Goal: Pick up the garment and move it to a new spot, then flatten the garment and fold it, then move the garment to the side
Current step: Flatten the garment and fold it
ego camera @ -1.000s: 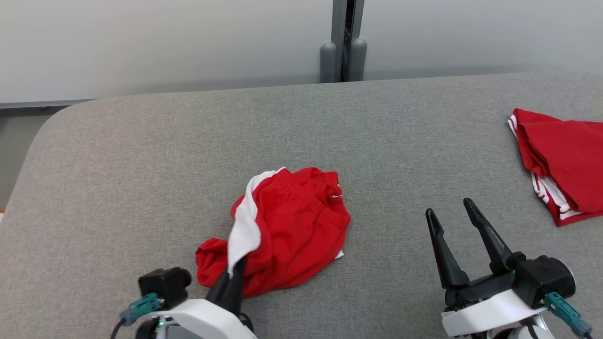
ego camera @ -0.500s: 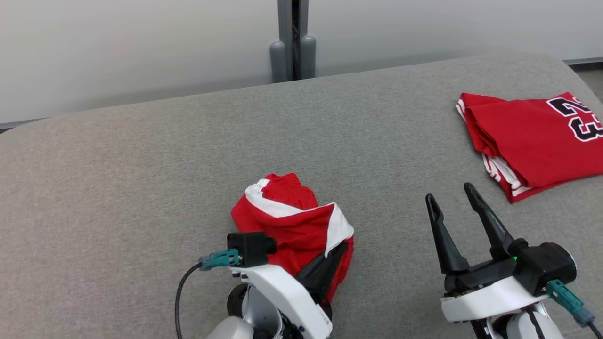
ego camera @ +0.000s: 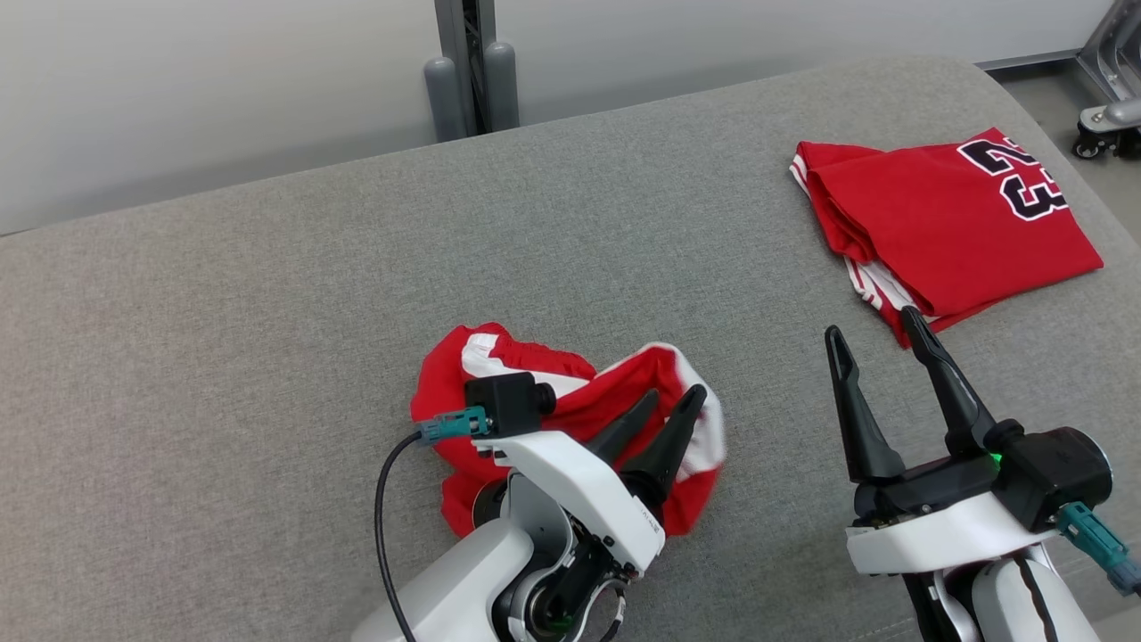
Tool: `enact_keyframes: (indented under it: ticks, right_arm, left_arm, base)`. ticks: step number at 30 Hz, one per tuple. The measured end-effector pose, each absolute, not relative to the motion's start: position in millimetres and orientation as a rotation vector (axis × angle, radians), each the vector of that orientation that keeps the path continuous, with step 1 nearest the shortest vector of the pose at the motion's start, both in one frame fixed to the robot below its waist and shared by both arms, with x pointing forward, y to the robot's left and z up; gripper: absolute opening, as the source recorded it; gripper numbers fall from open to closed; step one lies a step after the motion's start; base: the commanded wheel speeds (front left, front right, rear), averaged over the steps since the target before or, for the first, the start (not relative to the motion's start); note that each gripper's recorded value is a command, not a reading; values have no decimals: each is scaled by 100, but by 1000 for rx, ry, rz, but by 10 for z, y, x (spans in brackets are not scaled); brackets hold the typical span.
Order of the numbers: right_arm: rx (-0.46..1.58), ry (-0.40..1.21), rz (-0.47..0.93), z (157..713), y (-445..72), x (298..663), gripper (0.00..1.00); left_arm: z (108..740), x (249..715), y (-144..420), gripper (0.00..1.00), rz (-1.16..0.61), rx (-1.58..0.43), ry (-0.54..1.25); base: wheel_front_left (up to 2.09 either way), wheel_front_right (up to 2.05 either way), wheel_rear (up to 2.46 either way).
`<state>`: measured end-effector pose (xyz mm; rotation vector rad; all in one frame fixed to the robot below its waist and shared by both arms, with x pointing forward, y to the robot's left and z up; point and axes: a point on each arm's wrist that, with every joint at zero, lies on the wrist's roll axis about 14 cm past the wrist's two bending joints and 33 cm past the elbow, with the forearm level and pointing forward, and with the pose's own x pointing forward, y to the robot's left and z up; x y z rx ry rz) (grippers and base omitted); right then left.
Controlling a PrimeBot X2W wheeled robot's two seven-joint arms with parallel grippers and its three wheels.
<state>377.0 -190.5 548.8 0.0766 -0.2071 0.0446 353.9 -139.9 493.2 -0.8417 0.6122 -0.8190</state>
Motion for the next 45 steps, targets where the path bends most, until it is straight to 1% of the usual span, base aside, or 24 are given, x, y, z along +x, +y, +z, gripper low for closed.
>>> enact_keyframes:
  ticks: [3,8,13,16,20,24,27,32,36,41,43,45]
  right_arm:
    - [73,-209,36,5496,-1936,3770,100]
    - [71,-208,32,5486,-1943,3743,100]
    - [80,-217,64,5514,-1832,3734,100]
    - [85,-224,81,5537,-1774,3739,100]
    - [90,-229,96,5551,-1722,3733,100]
    - [89,-224,102,5539,-1702,3730,100]
    - [84,-217,93,5516,-1739,3736,100]
    - [75,-198,83,5455,-1781,3753,100]
    - [68,-189,76,5432,-1814,3769,100]
    - [61,-180,64,5403,-1863,3762,100]
    - [59,-182,59,5411,-1880,3772,100]
    - [59,-182,55,5408,-1894,3778,100]
  left_arm:
    - [4977,3589,-1442,100,-825,-832,584]
    - [5143,3763,-1359,100,-805,-791,464]
    - [5316,4072,-952,100,-725,-679,292]
    - [5358,4171,-737,100,-680,-635,242]
    - [5290,4267,-492,100,-649,-475,206]
    - [5051,4293,-445,100,-679,-310,293]
    - [4958,4429,-398,100,-677,-203,340]
    - [4880,4579,-501,100,-726,-80,415]
    - [4670,4524,-611,100,-800,41,537]
    - [4329,4381,-579,100,-836,191,687]
    - [4270,4334,-585,97,-846,204,713]
    - [4215,4290,-572,89,-851,219,727]
  base:
    - [0,0,0]
    - [0,0,0]
    - [0,0,0]
    - [0,0,0]
    - [0,0,0]
    - [0,0,0]
    - [0,0,0]
    - [0,0,0]
    - [0,0,0]
    - [0,0,0]
    - [0,0,0]
    - [0,0,0]
